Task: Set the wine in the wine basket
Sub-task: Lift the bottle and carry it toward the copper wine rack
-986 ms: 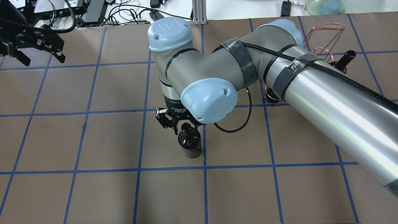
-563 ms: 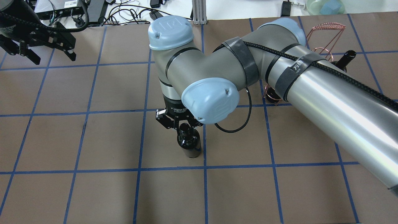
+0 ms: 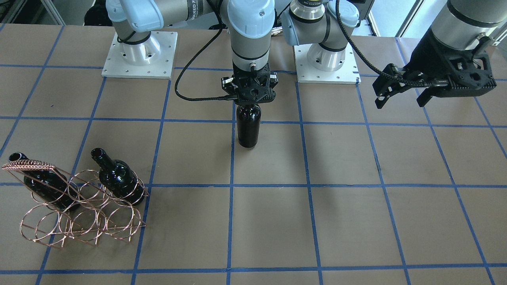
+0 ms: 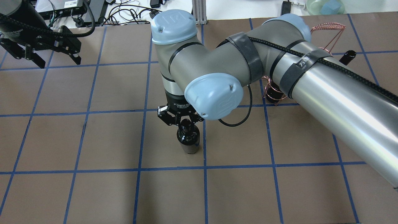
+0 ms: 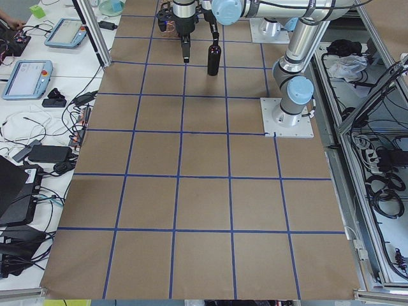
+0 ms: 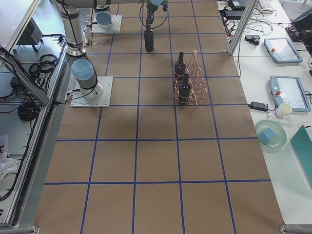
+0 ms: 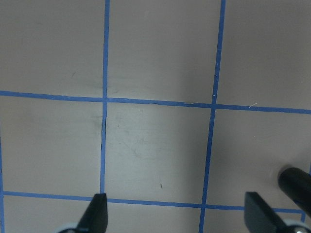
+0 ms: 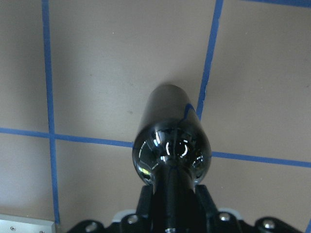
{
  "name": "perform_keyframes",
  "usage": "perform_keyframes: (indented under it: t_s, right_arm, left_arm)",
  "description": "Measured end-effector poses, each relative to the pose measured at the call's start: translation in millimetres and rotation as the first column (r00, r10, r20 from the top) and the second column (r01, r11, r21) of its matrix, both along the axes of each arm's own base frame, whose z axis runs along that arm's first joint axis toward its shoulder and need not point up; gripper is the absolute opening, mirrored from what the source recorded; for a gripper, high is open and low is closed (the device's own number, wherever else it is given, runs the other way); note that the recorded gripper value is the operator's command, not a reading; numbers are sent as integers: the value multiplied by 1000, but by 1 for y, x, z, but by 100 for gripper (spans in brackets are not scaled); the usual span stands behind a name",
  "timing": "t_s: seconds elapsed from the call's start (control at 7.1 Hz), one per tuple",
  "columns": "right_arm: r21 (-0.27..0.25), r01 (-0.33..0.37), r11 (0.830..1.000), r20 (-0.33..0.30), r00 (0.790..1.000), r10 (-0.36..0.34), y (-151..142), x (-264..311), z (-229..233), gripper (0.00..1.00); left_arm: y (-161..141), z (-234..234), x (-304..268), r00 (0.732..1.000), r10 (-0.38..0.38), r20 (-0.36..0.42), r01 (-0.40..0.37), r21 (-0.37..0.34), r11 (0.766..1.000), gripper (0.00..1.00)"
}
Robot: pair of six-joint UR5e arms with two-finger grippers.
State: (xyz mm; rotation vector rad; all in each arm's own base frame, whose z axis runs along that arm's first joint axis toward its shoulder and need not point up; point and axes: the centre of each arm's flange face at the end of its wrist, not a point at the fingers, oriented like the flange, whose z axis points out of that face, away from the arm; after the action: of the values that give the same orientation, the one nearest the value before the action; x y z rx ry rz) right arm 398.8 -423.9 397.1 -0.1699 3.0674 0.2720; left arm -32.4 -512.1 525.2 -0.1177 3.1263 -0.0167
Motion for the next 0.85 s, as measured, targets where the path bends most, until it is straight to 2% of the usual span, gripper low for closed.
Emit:
perform_keyframes:
  t_s: [0.42,0.85]
  right_arm:
    - [-13,27,1000,-16,1000,-27,3,-100,81,6]
    - [-22,34,999,-63,997,-35,-26,-241,114,0]
  left_arm:
    - [5,-1,-2,1000,-2,0,2,0,1000,100]
    - [9,3,-2,1000,-14,0,14,-10,1000,100]
